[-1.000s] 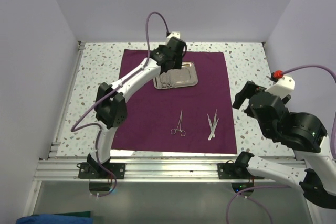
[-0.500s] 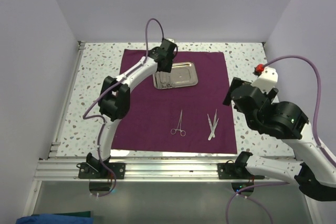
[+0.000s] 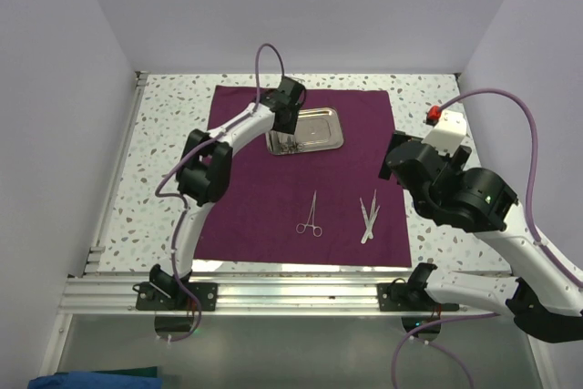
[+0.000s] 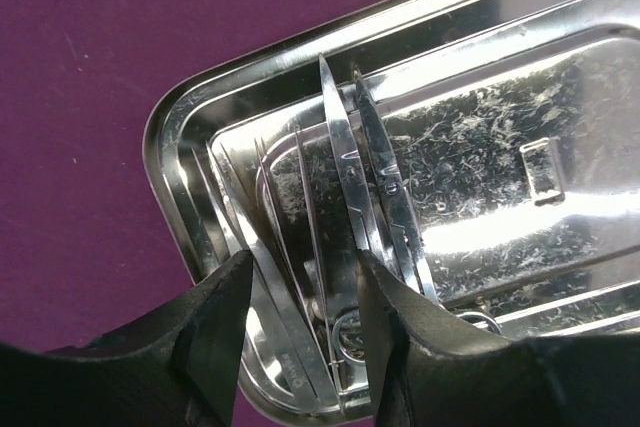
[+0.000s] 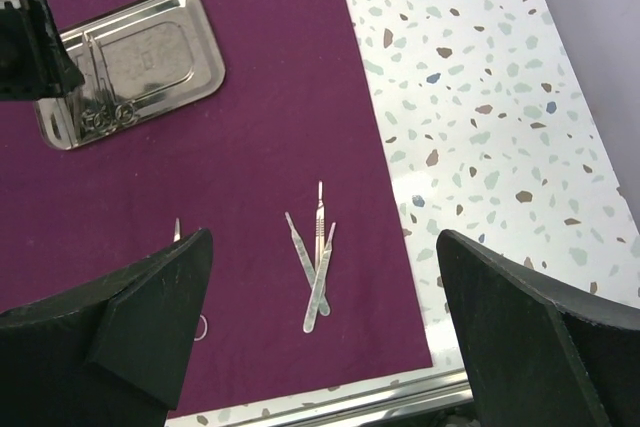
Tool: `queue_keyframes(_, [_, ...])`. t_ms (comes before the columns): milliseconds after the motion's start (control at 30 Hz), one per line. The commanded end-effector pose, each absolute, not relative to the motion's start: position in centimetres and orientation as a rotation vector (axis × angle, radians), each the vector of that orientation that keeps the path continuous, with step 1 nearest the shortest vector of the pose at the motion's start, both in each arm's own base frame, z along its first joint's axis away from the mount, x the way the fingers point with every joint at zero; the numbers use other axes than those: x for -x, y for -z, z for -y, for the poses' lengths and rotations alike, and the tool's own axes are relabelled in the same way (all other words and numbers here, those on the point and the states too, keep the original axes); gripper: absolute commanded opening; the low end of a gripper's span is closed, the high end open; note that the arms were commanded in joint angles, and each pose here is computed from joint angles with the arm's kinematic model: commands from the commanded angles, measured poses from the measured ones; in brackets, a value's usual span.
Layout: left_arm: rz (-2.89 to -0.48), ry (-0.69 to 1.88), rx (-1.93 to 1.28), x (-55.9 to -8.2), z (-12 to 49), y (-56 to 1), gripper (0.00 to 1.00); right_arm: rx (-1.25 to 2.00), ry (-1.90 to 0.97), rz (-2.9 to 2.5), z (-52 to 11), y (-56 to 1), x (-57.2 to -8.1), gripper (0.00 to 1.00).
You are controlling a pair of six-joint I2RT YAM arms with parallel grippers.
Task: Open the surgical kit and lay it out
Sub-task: Pick up the medical item from the container.
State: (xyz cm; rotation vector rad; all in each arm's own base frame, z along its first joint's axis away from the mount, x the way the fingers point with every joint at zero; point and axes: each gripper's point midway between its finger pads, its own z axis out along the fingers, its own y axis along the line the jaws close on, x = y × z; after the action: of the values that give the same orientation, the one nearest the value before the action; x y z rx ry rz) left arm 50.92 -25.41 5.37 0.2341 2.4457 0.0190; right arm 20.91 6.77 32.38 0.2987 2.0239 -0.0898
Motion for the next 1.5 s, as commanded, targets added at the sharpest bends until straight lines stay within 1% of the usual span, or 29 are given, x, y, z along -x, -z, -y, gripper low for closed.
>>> queue_keyframes(0, [-2.457, -0.004, -0.235, -51.3, 25.3, -4.1, 0.49, -0.335, 0.089, -1.967, -6.7, -33.6, -21.6, 0.98])
queue_keyframes(167, [-2.51, -0.002, -0.229, -50.8, 24.9, -1.8, 0.49, -0.339, 0.094, -1.968, -6.6, -33.3, -21.5, 0.99])
queue_keyframes(233, [-2.53, 0.003, -0.236, -50.6, 24.9, -0.9, 0.47, -0.345, 0.089, -1.966, -6.5, -33.3, -21.5, 0.98])
queue_keyframes(300, [-2.544, 0.007, -0.241, -50.4, 24.8, -0.2, 0.4, -0.35, 0.093, -1.962, -6.4, -33.3, -21.5, 0.98])
queue_keyframes(333, [-2.549, 0.017, -0.245, -50.3, 25.0, -0.1, 0.33, -0.35, 0.094, -1.96, -6.3, -33.3, -21.4, 0.98])
queue_keyframes(400, [-2.563, 0.024, -0.245, -50.1, 25.1, 0.6, 0.29, -0.355, 0.1, -1.957, -6.2, -33.3, -21.4, 0.98])
queue_keyframes(433, [-2.569, 0.033, -0.246, -50.1, 25.1, 0.7, 0.25, -0.357, 0.099, -1.955, -6.1, -33.3, -21.4, 0.98])
queue_keyframes(500, [-2.584, 0.041, -0.244, -49.8, 25.2, 1.2, 0.2, -0.361, 0.102, -1.952, -6.0, -33.3, -21.4, 0.98])
queue_keyframes(533, [-2.59, 0.056, -0.245, -49.7, 25.3, 1.3, 0.11, -0.365, 0.101, -1.95, -6.0, -33.3, -21.4, 0.99])
queue_keyframes(600, [-2.599, 0.06, -0.243, -49.6, 25.4, 1.5, 0.0, -0.365, 0.104, -1.953, -6.0, -33.2, -21.4, 0.98])
queue_keyframes(767, [-2.559, 0.064, -0.222, -50.3, 25.4, -0.9, 0.0, -0.356, 0.103, -1.96, -6.3, -32.9, -21.5, 0.98])
queue_keyframes(933, [-2.439, 0.104, -0.188, -52.3, 26.1, -8.1, 0.0, -0.331, 0.083, -1.963, -7.2, -32.6, -22.0, 0.98])
queue_keyframes(967, [-2.389, 0.126, -0.174, -52.9, 26.3, -10.7, 0.0, -0.322, 0.078, -1.969, -7.5, -32.4, -22.1, 0.98])
queue_keyframes(1033, [-2.344, 0.146, -0.155, -53.3, 26.5, -13.3, 0.0, -0.311, 0.066, -1.967, -7.9, -32.5, -22.3, 0.98])
queue_keyframes(1067, [-2.306, 0.166, -0.145, -53.5, 26.6, -15.6, 0.0, -0.303, 0.064, -1.971, -8.1, -32.4, -22.4, 0.98])
queue_keyframes(1133, [-2.276, 0.187, -0.127, -53.4, 26.6, -17.6, 0.0, -0.294, 0.055, -1.967, -8.4, -32.6, -22.6, 0.98])
queue_keyframes(1167, [-2.253, 0.199, -0.119, -53.2, 26.5, -19.2, 0.0, -0.287, 0.054, -1.971, -8.5, -32.5, -22.6, 0.98])
queue_keyframes(1300, [-2.25, 0.202, -0.09, -51.5, 25.5, -21.2, 0.0, -0.264, 0.024, -1.979, -9.3, -32.4, -22.8, 0.98])
queue_keyframes(1333, [-2.296, 0.17, -0.086, -50.5, 24.7, -19.6, 0.0, -0.259, 0.019, -1.983, -9.4, -32.3, -22.8, 0.98])
queue_keyframes(1367, [-2.283, 0.175, -0.077, -49.4, 24.1, -20.9, 0.0, -0.253, 0.014, -1.987, -9.6, -32.2, -22.8, 0.98])
queue_keyframes(1400, [-2.297, 0.169, -0.068, -48.5, 23.6, -20.7, 0.0, -0.242, 0.004, -1.994, -9.8, -32.0, -22.8, 0.98])
queue_keyframes(1433, [-2.362, 0.144, -0.082, -46.7, 22.8, -17.8, 0.0, -0.238, 0.0, -1.999, -10.0, -31.9, -22.8, 0.98])
queue_keyframes(1467, [-2.334, 0.167, -0.071, -45.2, 22.2, -19.4, 0.0, -0.231, -0.004, -2.002, -10.1, -31.8, -22.9, 0.98])
